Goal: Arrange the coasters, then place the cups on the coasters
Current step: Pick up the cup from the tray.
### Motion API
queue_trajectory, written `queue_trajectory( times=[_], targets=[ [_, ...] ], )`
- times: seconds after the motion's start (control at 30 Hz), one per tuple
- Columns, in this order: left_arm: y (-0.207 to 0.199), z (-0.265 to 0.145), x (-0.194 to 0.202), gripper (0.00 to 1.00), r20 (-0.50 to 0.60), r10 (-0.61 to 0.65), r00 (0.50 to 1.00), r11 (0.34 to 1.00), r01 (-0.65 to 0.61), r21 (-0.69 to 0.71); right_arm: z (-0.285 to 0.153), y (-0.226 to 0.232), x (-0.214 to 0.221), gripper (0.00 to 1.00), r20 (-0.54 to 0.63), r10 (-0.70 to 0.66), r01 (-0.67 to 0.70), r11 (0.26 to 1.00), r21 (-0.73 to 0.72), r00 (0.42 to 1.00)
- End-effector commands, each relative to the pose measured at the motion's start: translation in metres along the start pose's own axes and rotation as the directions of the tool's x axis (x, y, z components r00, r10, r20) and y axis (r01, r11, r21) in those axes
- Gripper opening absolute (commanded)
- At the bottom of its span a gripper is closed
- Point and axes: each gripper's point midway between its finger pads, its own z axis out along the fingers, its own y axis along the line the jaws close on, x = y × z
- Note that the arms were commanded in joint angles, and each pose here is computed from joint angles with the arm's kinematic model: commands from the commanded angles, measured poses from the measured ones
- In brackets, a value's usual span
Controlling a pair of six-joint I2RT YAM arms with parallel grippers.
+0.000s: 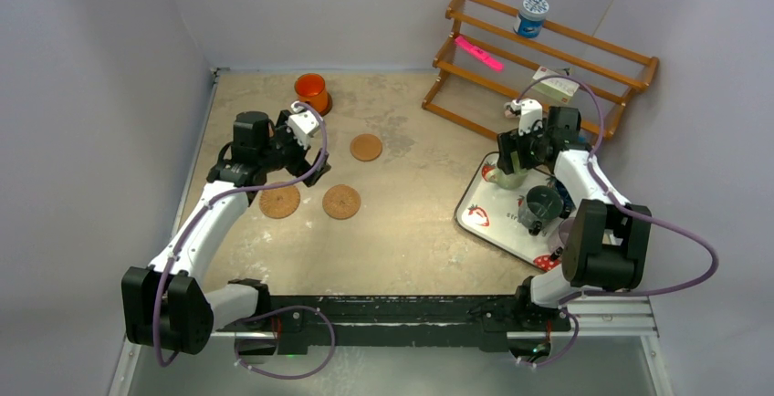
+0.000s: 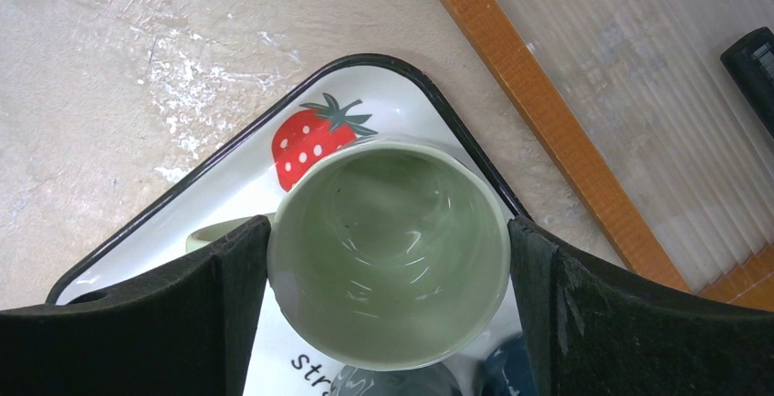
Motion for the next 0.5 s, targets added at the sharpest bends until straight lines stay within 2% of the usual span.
queue_trajectory(
  times=[0.0,0.17,0.47],
  targets=[
    [-0.002,0.002,-0.006,1.0,0.016,0.021,1.0,1.0,-0.021,0.011,-0.014,0.002,-0.028,0.73,0.06,-0.024,0.024,1.0,-0.006,0.998],
    [-0.002,0.003,-0.005,1.0,0.015,0.021,1.0,1.0,-0.022,0.014,-0.023,0.011,-0.052,0.74,0.095,-0.071,0.071,0.997,0.004,0.993],
    [-0.001,0.003,-0.005,1.0,0.011,0.024,1.0,1.0,-0.024,0.0,-0.025,0.073,-0.113,0.75,0.167,-0.203,0.217,0.973,-0.073,0.965]
  ],
)
